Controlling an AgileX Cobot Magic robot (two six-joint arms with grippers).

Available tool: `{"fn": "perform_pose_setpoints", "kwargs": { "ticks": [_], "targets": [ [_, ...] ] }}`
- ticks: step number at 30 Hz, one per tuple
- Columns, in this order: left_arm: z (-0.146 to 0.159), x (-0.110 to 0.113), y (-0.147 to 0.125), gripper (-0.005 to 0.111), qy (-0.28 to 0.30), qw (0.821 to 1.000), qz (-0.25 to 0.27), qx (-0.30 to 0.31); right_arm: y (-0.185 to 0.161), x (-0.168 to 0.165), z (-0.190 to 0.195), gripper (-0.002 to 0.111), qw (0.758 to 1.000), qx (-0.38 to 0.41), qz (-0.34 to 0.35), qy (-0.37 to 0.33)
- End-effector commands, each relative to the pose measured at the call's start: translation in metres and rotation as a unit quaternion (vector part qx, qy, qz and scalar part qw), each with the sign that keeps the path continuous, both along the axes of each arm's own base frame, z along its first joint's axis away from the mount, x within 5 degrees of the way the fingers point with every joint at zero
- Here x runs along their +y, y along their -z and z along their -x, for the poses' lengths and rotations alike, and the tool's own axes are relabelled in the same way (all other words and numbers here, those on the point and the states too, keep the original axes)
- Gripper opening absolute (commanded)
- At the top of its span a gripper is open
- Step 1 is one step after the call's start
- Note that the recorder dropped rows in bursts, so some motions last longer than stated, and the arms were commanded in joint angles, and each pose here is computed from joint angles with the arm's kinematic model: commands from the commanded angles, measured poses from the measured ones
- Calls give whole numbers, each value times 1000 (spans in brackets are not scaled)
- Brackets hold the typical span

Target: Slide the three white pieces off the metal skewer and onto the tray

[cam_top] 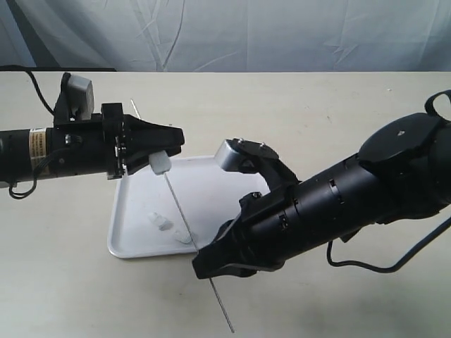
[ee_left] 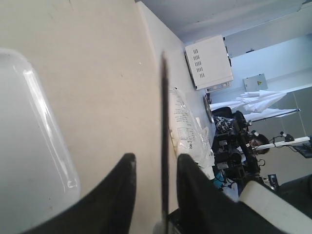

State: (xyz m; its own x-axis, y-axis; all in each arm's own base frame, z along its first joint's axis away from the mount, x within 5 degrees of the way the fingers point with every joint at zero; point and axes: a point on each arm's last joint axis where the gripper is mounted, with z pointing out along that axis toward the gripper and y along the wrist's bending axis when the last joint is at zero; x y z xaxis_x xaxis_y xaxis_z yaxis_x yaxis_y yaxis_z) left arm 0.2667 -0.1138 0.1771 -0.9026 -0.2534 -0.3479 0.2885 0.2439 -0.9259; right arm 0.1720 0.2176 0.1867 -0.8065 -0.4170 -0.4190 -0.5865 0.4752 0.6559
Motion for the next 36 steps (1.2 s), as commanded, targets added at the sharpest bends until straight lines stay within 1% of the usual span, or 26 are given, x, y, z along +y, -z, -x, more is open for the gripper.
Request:
{"fn": "perform_pose_setpoints", "kwargs": {
  "ticks": [1,9,18,23,25,26,27,32,36],
  "targets": [
    [0,3,-3,37,0,1000,0,-8,-1,0,-4,-1,1000,-13,2,17],
    [6,1,1,37,37,999,-22,-10,-1,0,-9,-1,999,-18,3,44],
    [7,1,2,36,41,999,-23,-3,0,-1,-10,-1,998,-24,8,49],
    [6,1,1,30,36,999,-20,-3,0,-1,-10,-1,999,-25,8,47],
    [5,1,1,23,33,999,-18,-2,0,-1,-10,-1,999,-25,8,47],
    [5,1,1,18,33,999,-18,-2,0,-1,-10,-1,999,-25,8,47],
    [5,1,1,16,33,999,-18,-2,0,-1,-10,-1,999,-25,8,47],
    [2,2,-1,15,15,1000,-7,-1,3,-3,-8,-1,999,-31,30,31],
    [1,2,-2,15,7,1000,-2,-1,3,-3,-8,-1,999,-31,30,29]
  ]
}}
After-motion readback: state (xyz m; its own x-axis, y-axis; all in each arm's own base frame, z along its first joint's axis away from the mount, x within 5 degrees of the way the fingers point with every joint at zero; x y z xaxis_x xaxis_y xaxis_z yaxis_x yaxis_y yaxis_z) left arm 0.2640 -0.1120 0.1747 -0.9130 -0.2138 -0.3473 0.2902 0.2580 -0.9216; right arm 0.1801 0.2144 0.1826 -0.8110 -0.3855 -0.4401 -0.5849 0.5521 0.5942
